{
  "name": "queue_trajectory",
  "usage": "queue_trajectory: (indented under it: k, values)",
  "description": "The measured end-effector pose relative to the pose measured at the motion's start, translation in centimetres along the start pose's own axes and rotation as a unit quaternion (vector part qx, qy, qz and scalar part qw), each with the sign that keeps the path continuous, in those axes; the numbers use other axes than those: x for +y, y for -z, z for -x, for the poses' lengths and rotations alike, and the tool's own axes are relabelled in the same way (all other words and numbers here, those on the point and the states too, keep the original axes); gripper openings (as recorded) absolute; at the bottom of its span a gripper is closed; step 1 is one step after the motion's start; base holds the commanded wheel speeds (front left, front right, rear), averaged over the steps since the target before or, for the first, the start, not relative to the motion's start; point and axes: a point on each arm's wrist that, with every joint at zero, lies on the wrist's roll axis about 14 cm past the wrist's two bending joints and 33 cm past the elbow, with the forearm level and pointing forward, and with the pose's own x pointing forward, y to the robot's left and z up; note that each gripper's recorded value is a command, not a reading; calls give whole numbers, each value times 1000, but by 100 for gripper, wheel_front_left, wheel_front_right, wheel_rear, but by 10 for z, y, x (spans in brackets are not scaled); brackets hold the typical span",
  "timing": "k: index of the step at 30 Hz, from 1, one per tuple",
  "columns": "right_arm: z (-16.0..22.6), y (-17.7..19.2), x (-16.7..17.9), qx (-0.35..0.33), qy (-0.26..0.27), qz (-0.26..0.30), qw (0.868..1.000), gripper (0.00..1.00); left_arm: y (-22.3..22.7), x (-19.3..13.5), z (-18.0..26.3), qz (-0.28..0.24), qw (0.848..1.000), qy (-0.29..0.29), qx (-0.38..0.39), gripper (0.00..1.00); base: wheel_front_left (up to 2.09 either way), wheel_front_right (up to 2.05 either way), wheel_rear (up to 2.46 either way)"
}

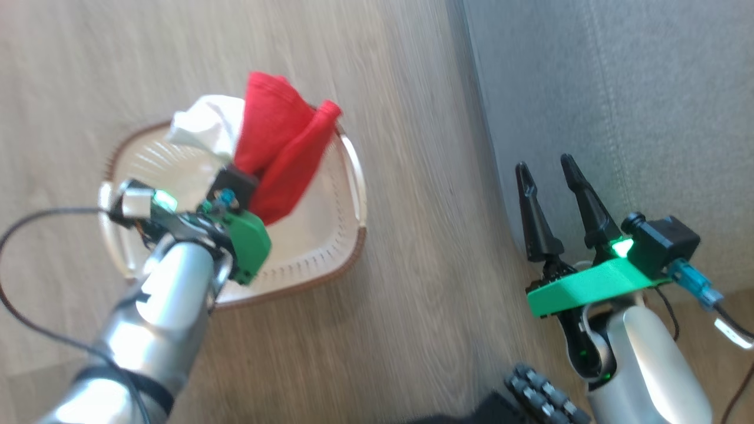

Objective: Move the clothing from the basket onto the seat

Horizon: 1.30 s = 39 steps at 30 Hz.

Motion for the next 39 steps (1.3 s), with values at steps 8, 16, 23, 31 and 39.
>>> queue_trajectory:
  k: [8, 16, 23, 31, 39]
  values:
    - [16, -21, 23, -26, -32, 13, 999, 100, -51, 4, 52, 17, 996, -37, -80, 0, 0, 0, 0]
    - [45, -36, 39, -48, -54, 12, 997, 100, -93, 12, 117, 32, 982, -96, -158, 0, 0, 0, 0]
    - [78, -47, 47, -69, -71, 7, 995, 100, -152, 15, 182, 45, 951, -142, -271, 0, 0, 0, 0]
    - [90, -56, 57, -88, -89, 10, 992, 100, -219, 26, 247, 33, 901, -180, -394, 0, 0, 0, 0]
    - [92, -64, 57, -100, -91, 12, 991, 100, -269, 22, 289, 28, 854, -182, -486, 0, 0, 0, 0]
